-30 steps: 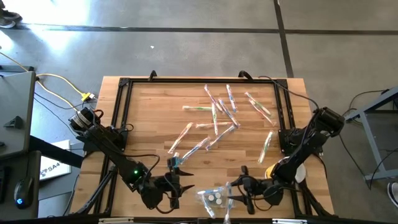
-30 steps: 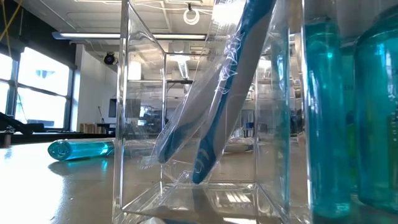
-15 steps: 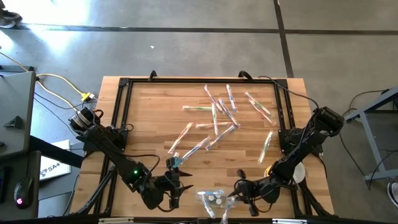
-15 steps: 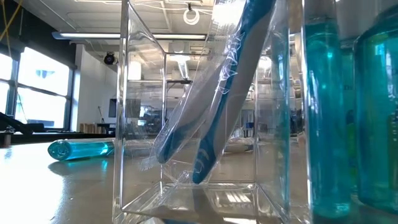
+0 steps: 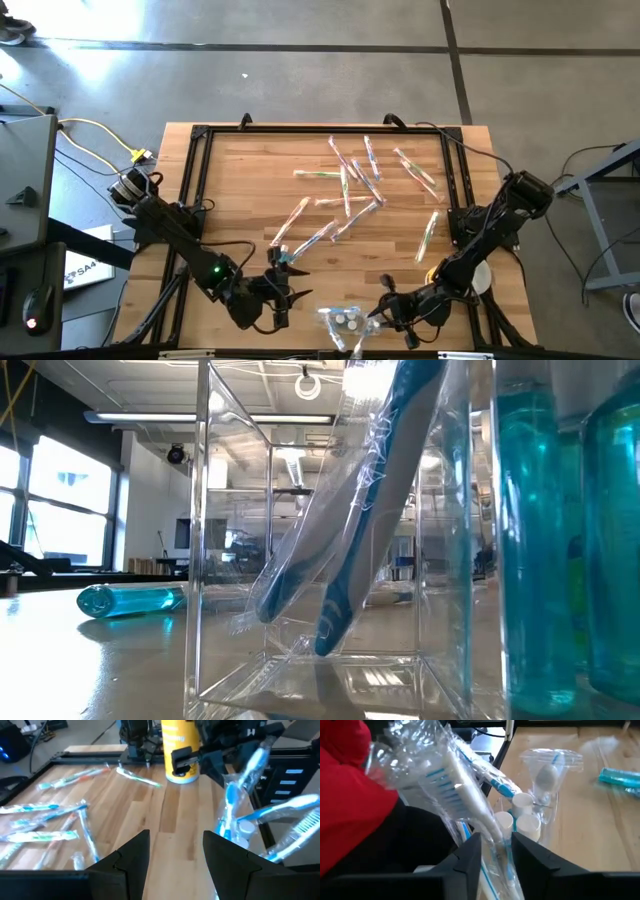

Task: Pick & Place toothbrushing station
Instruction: Put the blue toothbrush into the transparent organizer, then put the green toothbrush into the transparent organizer

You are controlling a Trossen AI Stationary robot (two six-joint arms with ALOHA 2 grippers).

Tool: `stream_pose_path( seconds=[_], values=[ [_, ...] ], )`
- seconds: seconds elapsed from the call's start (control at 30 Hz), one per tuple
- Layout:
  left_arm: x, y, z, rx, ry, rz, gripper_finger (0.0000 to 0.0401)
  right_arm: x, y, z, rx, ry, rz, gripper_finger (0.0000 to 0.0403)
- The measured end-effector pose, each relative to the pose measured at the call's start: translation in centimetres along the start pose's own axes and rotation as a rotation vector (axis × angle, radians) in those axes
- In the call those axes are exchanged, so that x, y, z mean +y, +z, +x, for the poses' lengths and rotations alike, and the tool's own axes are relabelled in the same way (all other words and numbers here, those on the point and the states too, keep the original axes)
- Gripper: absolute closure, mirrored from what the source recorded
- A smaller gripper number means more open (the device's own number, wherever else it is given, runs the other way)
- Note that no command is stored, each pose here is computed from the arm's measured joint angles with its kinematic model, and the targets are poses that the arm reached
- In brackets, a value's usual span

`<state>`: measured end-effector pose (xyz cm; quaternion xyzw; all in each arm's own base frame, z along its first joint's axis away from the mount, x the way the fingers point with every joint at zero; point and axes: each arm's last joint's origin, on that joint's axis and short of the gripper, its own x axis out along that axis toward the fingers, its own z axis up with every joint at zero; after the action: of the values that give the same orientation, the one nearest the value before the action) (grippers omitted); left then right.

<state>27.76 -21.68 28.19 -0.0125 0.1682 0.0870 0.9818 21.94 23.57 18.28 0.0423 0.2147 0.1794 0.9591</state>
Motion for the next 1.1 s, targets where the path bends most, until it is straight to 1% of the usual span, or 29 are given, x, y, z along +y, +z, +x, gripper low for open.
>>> stream_pose_path(
  seconds=[0.17, 0.27, 0.4, 0.5, 0.6, 0.7, 0.77, 0.83, 0.9, 1.0, 1.1],
  values=[
    [1.2, 0.4, 1.0, 0.012, 0.034, 0.009, 0.0224, -0.2, 0.8, -1.0, 0.007, 0.004, -0.001, 0.0253],
    [1.9, 0.6, 1.7, 0.025, 0.038, 0.046, 0.0224, -0.3, 1.2, -1.6, 0.023, 0.017, -0.007, 0.0227],
    [3.2, 0.9, 2.9, 0.053, 0.04, 0.078, 0.0224, -0.7, 2.3, -3.1, 0.021, 0.017, -0.029, 0.0196],
    [4.3, 1.0, 3.7, 0.075, 0.064, 0.104, 0.0224, -1.5, 3.5, -4.6, 0.032, 0.03, -0.031, 0.0183],
    [5.7, 1.0, 4.2, 0.12, 0.109, 0.149, 0.0224, -2.9, 4.9, -6.3, 0.035, 0.049, -0.015, 0.018],
    [7.7, 1.5, 4.2, 0.165, 0.163, 0.158, 0.0224, -4.6, 5.9, -8.2, 0.041, 0.007, -0.028, 0.0182],
    [9.4, 1.8, 4.0, 0.204, 0.209, 0.166, 0.0224, -6.0, 6.5, -9.3, 0.045, -0.044, -0.031, 0.0183],
    [11.4, 2.2, 3.9, 0.242, 0.267, 0.168, 0.0224, -7.8, 7.0, -10.2, 0.041, -0.147, -0.016, 0.0184],
    [13.6, 2.4, 3.7, 0.294, 0.329, 0.173, 0.0224, -9.7, 7.1, -10.6, 0.046, -0.27, 0.069, 0.0184],
    [17.0, 2.6, 3.7, 0.371, 0.429, 0.17, 0.0224, -13.0, 7.4, -11.5, 0.045, -0.422, 0.219, 0.0184],
    [20.4, 2.6, 3.9, 0.452, 0.523, 0.183, 0.0224, -16.5, 7.7, -12.4, 0.031, -0.583, 0.305, 0.0184]
  ],
)
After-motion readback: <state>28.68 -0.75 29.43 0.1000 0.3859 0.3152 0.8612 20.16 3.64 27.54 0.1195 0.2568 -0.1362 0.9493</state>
